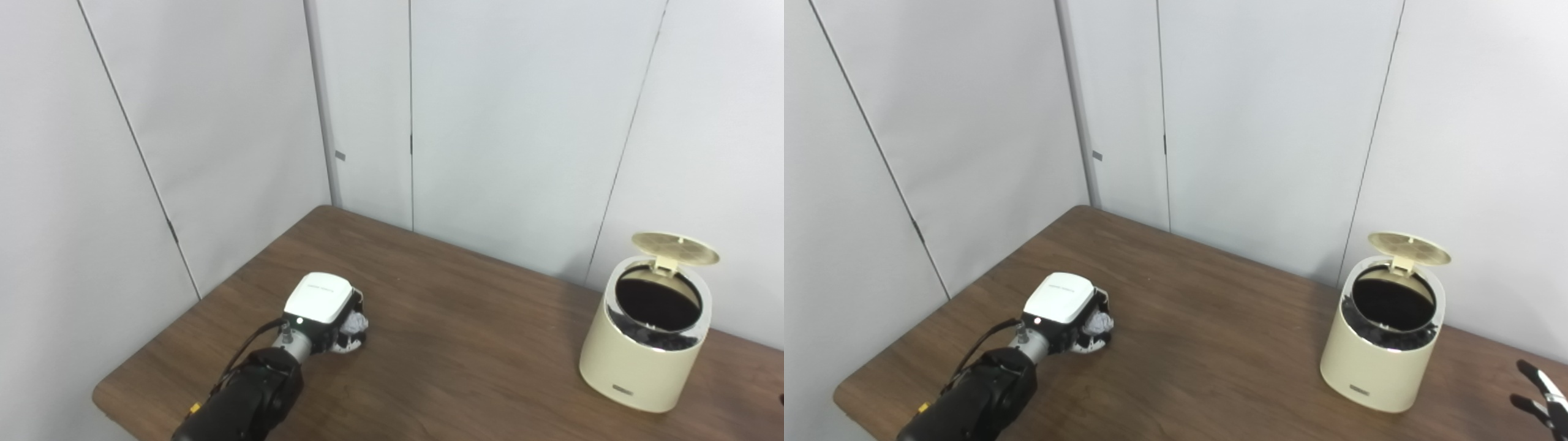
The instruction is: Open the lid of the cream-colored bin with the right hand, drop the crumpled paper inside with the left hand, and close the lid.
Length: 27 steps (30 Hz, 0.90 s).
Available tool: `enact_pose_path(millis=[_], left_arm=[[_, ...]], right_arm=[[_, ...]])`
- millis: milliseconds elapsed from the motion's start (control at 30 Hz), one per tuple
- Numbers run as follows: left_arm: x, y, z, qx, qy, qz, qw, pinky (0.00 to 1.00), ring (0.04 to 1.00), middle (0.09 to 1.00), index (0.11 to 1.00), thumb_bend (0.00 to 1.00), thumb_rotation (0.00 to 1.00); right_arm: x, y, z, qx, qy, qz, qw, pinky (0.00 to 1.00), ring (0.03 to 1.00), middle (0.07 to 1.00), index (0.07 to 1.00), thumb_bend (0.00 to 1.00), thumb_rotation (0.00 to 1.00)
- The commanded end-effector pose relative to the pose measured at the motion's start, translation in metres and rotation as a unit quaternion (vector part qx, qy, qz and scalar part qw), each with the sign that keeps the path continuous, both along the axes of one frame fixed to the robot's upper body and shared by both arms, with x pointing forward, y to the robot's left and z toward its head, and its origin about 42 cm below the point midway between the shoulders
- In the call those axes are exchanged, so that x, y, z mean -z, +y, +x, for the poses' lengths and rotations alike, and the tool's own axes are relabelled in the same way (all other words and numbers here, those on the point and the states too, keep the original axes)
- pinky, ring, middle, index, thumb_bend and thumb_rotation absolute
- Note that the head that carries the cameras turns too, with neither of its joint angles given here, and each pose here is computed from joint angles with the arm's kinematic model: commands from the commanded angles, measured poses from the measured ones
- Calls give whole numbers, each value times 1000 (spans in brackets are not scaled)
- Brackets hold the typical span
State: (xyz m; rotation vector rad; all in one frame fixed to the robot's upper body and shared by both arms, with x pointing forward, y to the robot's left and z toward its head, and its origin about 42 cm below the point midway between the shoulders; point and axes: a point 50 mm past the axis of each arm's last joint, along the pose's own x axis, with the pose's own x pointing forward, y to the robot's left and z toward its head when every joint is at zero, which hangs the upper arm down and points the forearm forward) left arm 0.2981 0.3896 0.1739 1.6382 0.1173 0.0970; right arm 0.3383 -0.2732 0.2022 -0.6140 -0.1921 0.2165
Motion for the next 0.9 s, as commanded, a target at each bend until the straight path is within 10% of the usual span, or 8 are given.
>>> enact_pose_path(millis=[0,567,867], left_arm=[[-6,-1,-3,8,12,15,1000,340,422,474,485,528,0],[-83,-38,-1,69,-160,25,984,406,413,472,483,528,0],[-110,-73,9,139,-245,21,959,279,353,471,483,528,0]], right_arm=[[-20,0,4,-13,-41,-2,999,413,874,976,946,802,535],[-18,5,10,-17,-42,-1,999,664,911,980,945,759,486],[-17,13,11,-25,-51,-4,998,824,942,989,963,704,409]])
